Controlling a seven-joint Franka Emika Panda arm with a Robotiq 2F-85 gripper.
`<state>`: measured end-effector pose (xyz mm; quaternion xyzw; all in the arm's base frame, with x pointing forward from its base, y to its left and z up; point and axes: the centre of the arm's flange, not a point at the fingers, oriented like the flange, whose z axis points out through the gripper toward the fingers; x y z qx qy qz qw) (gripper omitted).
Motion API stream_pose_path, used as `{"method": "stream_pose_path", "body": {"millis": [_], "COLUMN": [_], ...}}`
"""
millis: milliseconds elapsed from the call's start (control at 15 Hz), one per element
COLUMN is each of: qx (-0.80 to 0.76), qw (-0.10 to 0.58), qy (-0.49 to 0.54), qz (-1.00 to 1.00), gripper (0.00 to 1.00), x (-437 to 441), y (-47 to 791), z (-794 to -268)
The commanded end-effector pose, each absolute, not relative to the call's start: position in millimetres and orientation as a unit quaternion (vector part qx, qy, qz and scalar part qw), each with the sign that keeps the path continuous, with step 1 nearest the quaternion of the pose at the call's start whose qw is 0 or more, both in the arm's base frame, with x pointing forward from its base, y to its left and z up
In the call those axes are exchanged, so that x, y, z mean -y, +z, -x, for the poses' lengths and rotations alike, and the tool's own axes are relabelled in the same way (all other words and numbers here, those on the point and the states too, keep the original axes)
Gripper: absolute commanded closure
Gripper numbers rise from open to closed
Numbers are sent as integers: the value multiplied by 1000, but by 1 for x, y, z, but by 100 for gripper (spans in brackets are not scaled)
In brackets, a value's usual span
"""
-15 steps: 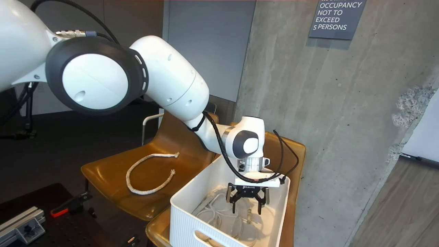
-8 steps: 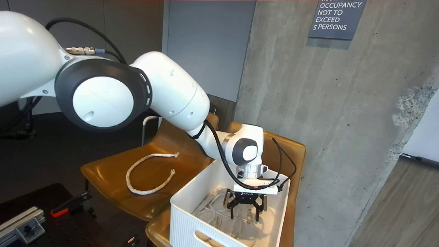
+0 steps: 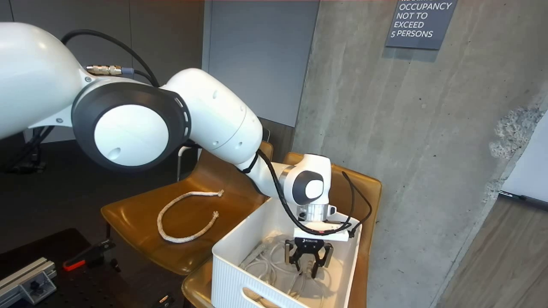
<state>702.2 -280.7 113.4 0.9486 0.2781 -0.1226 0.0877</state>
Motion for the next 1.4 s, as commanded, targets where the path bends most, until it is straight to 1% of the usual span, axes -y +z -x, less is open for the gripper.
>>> {"method": "stream_pose_path", "body": {"millis": [0, 133, 200, 267, 333, 467, 733, 1067, 1333], "qx": [-276, -275, -274, -274, -274, -276, -281, -297, -311], "qw": [73, 74, 75, 76, 76, 78, 84, 108, 116], "qy": [-128, -130, -131, -131, -132, -132, -120, -93, -77], "qz": [-950, -950, -950, -950, -950, -949, -949, -944, -940], "gripper": [87, 99, 100, 100, 97, 100, 100, 100, 100], "x": [283, 283, 283, 283, 281, 278, 261, 217, 168], "y": [99, 98, 98, 99, 102, 115, 156, 209, 233], "z": [-703, -698, -695, -693, -690, -685, -670, -647, -625]}}
